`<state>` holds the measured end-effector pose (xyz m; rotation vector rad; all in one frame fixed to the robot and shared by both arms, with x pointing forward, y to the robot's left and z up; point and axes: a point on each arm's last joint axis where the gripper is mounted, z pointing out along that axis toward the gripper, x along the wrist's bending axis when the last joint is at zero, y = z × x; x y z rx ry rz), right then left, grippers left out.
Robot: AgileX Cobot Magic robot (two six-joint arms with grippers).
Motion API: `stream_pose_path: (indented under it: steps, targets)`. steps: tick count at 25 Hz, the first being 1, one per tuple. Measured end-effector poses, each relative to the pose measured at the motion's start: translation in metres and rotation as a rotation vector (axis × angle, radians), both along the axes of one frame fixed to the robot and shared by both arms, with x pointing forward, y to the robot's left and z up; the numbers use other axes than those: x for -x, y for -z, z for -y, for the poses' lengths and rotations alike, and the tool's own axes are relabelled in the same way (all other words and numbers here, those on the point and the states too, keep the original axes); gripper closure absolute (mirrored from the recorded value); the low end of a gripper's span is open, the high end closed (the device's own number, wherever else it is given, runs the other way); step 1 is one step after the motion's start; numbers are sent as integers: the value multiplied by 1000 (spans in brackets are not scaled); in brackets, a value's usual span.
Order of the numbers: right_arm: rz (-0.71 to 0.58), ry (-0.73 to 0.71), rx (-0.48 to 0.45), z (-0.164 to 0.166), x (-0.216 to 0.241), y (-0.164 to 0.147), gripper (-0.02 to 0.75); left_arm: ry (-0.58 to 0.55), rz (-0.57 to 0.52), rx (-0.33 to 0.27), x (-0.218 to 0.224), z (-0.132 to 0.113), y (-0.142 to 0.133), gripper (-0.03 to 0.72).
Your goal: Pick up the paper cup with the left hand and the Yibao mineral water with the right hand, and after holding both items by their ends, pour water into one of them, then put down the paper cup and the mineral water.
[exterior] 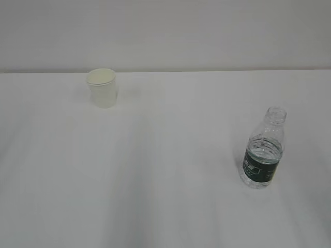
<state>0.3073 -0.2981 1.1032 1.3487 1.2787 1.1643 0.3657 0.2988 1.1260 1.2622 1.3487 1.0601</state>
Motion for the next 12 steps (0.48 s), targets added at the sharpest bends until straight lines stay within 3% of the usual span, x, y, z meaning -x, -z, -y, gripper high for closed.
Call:
stream_pose_path:
  steps: [5,12]
  targets:
    - [106,23,15,3,-20,-10,218,-5,12,69,-23,1,22,404]
    - [31,42,10,8,-58,12,219,3,87,-16,-27,1,30,405]
